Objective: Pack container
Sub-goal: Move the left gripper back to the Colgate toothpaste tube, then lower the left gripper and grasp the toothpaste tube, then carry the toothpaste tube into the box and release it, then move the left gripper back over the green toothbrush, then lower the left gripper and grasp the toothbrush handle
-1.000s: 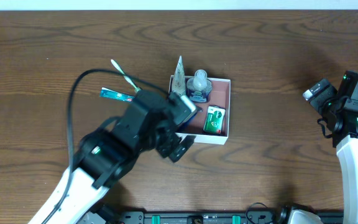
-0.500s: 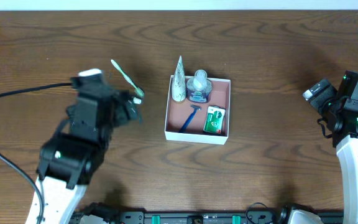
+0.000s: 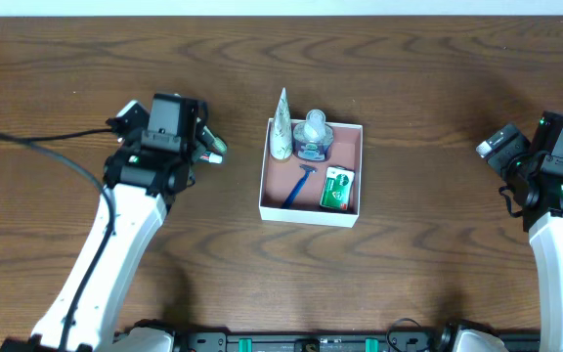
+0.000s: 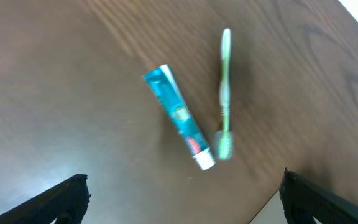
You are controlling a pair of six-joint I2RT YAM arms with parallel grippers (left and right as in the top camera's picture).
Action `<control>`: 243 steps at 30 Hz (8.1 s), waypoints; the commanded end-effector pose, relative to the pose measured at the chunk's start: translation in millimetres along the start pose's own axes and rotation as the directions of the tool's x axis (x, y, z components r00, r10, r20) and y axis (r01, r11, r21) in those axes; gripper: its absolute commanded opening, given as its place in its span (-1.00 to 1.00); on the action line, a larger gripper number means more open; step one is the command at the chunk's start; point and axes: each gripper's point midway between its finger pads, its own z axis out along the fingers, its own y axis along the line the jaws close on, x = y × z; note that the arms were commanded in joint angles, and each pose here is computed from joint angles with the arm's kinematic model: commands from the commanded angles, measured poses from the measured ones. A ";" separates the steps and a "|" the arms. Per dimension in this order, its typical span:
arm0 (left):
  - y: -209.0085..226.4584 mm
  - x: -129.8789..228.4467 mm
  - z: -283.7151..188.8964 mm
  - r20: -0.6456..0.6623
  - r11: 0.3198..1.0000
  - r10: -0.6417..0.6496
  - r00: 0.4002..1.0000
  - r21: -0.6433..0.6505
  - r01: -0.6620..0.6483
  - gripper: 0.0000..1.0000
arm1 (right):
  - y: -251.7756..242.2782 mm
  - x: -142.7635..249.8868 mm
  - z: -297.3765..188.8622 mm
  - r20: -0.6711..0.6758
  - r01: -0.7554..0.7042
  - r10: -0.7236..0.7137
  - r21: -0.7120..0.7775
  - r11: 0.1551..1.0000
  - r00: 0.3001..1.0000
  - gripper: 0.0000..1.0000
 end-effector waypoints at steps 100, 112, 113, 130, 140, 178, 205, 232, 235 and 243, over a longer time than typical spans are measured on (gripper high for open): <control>54.9 76.2 153.7 -0.582 0.956 0.213 0.785 -0.043 -0.292 -0.53 | -0.3 -4.9 -2.3 0.012 -0.019 0.019 0.001 1.000 1.000 0.98; 3.9 13.7 61.3 -0.459 0.945 0.327 0.826 0.144 -0.294 -0.62 | -0.2 -5.0 -2.3 0.012 -0.019 0.019 0.000 1.000 1.000 0.99; -3.5 10.1 47.6 -0.443 0.936 0.352 0.825 0.192 -0.296 -0.62 | -0.2 -4.9 -2.3 0.012 -0.019 0.019 0.000 1.000 1.000 0.99; -109.8 103.2 -141.7 0.089 0.297 0.855 0.512 0.724 -0.623 -0.62 | -0.2 -5.0 -2.3 0.012 -0.019 0.019 0.000 1.000 1.000 0.99; -142.0 167.0 -127.5 0.295 0.007 0.940 0.174 0.491 -0.871 -0.61 | -0.2 -5.0 -2.3 0.012 -0.019 0.019 0.000 1.000 1.000 0.99; -148.2 162.2 -154.9 0.475 -0.238 0.876 -0.086 0.271 -0.933 0.82 | -0.2 -5.0 -2.3 0.012 -0.019 0.019 0.000 1.000 1.000 0.99; -69.7 -8.2 34.7 -0.152 0.861 0.485 0.861 0.256 -0.440 0.60 | -0.3 -4.9 -2.3 0.012 -0.019 0.019 0.001 1.000 1.000 0.99; -66.3 29.9 134.4 -0.292 0.906 0.422 0.858 0.165 -0.389 0.53 | -0.2 -5.0 -2.3 0.012 -0.019 0.019 0.000 1.000 1.000 0.99; -61.8 32.2 140.7 -0.304 0.917 0.399 0.865 0.137 -0.375 0.52 | -0.2 -5.0 -2.3 0.012 -0.019 0.019 0.000 1.000 1.000 0.99; -58.1 38.8 154.5 -0.320 0.927 0.375 0.870 0.113 -0.358 0.54 | -0.3 -4.9 -2.3 0.012 -0.019 0.019 0.001 1.000 1.000 0.99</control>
